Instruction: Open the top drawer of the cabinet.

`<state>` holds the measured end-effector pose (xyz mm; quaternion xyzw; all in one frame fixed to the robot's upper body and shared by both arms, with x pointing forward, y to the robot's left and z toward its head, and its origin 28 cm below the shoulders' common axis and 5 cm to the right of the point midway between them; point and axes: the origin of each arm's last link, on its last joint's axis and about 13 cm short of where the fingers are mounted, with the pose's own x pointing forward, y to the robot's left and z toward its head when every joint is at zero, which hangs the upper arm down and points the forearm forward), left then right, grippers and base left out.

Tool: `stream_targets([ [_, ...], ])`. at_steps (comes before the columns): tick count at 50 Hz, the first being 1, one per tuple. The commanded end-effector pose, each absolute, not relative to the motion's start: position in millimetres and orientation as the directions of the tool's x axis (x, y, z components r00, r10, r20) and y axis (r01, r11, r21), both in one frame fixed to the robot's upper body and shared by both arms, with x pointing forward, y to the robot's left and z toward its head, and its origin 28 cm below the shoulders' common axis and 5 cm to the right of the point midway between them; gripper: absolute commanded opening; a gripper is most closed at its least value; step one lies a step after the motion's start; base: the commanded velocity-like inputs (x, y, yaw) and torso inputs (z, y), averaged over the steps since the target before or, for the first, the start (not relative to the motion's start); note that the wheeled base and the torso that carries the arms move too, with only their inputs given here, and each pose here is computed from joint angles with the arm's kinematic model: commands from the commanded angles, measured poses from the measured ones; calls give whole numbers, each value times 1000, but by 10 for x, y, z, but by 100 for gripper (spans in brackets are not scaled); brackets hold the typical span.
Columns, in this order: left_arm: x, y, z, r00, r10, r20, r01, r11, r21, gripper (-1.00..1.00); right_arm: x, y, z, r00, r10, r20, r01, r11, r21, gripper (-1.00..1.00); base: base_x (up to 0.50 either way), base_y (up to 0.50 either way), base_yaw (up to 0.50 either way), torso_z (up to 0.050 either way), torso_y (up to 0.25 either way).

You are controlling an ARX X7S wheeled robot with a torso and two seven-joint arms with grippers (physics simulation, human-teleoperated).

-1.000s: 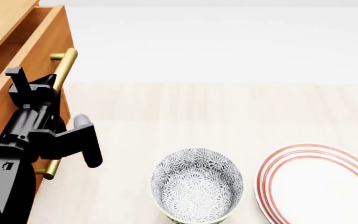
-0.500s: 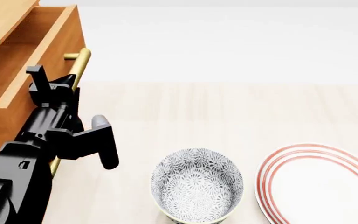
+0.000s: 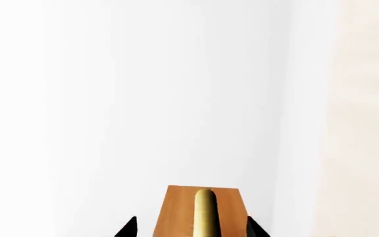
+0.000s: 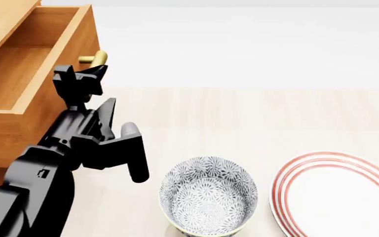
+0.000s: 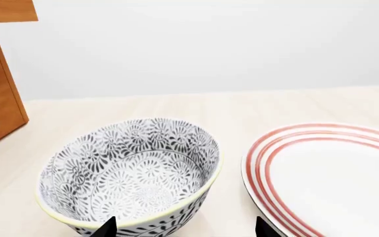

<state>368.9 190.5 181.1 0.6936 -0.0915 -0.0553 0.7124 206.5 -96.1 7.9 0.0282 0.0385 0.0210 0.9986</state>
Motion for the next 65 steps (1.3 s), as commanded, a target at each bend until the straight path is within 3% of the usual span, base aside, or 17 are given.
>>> stream_targets([
  [1,3648,1721,1933,957,-276,87,-73,58,996,100,2077,-952,91,997,47,-68,-43,997,62,100,0,0,0,0,0],
  [16,3458,1489,2026,921,-369,123,-89,110,990,100,2076,-949,82,996,49,-72,-44,997,63,100,0,0,0,0,0],
  [24,3271,1289,2222,880,-441,178,5,384,923,100,2069,-949,73,996,52,-76,-47,997,65,100,0,0,0,0,1],
  [25,3232,1257,2292,876,-443,190,37,455,890,100,2070,-950,72,996,52,-76,-47,997,64,100,0,0,0,0,0],
  [30,3205,1242,2540,892,-388,232,71,627,776,100,2066,-949,76,996,52,-78,-47,997,64,100,0,0,0,0,0],
  [39,3121,1306,2813,917,-310,252,110,802,586,100,2064,-946,70,995,53,-79,-48,997,62,100,0,0,0,0,0],
  [44,3008,1443,3044,945,-243,220,144,911,386,100,2069,-943,71,996,52,-78,-47,997,59,100,0,0,0,0,0],
  [65,3071,1598,3212,979,-173,106,149,968,203,100,2058,-936,78,995,55,-87,-50,997,53,100,0,0,0,0,0],
])
